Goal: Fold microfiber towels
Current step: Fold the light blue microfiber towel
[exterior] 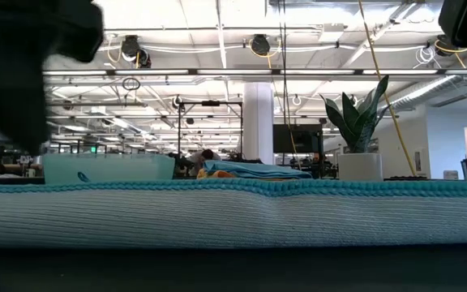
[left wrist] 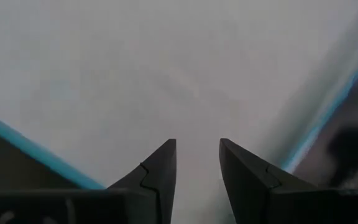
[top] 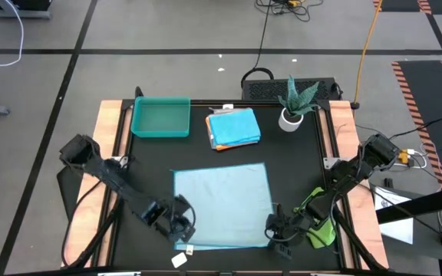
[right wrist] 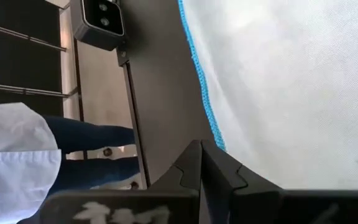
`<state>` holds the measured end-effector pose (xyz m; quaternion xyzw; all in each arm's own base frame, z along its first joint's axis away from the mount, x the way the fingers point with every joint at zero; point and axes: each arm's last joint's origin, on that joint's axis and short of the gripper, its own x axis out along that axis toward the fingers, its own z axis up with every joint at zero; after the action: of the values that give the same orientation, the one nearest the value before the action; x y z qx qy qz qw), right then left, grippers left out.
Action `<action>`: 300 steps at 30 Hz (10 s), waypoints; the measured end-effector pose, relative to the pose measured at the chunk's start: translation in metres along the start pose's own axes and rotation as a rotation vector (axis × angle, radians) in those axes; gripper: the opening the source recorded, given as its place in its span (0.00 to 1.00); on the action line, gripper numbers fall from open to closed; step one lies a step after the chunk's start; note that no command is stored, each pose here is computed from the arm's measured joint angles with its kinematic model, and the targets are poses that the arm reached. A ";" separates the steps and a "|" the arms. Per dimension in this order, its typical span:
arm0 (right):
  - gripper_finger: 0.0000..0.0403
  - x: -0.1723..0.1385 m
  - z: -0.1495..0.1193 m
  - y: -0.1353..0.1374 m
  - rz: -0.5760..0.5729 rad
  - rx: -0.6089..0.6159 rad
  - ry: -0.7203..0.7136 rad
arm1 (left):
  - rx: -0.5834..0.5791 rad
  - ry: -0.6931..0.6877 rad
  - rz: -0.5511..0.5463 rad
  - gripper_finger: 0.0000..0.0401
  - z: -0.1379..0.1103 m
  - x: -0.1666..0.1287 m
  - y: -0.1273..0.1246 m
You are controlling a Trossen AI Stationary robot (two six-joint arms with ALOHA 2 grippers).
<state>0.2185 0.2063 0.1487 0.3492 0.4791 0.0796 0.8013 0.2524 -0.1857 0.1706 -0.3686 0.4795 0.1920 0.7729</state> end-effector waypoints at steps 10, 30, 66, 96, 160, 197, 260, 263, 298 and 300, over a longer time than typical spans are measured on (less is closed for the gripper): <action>0.00 0.000 0.001 0.000 0.003 0.005 -0.003 | -0.004 0.205 0.027 0.30 -0.034 0.029 -0.017; 0.00 -0.001 0.033 -0.015 -0.050 -0.076 -0.097 | 0.047 0.311 0.018 0.30 -0.052 0.000 -0.044; 0.00 -0.003 0.052 -0.028 -0.077 -0.122 -0.106 | 0.056 0.430 -0.116 0.00 -0.060 0.008 -0.077; 0.00 -0.011 0.090 -0.052 -0.278 -0.053 -0.404 | -0.057 0.037 0.349 0.00 0.029 0.035 -0.020; 0.00 -0.058 0.068 -0.179 -0.859 0.099 -0.151 | -0.030 0.085 0.500 0.01 0.066 0.041 0.009; 0.00 -0.103 0.065 -0.127 -0.389 0.186 -0.228 | -0.043 -0.222 0.333 0.08 0.128 -0.015 0.009; 0.36 -0.184 0.066 -0.182 -0.479 0.475 -0.282 | -0.239 0.036 0.158 0.32 0.242 0.005 0.153; 0.36 -0.185 0.067 -0.185 -0.512 0.500 -0.308 | -0.248 0.040 0.188 0.32 0.241 0.004 0.156; 0.36 -0.165 0.083 -0.228 -0.555 0.588 -0.136 | -0.211 0.034 0.130 0.32 0.232 0.017 0.164; 0.36 -0.164 0.085 -0.229 -0.541 0.581 -0.144 | -0.211 0.040 0.122 0.32 0.232 0.017 0.164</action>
<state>0.1543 -0.0809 0.1450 0.4274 0.4988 -0.2978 0.6927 0.2931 0.0953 0.1544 -0.4219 0.4934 0.2806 0.7070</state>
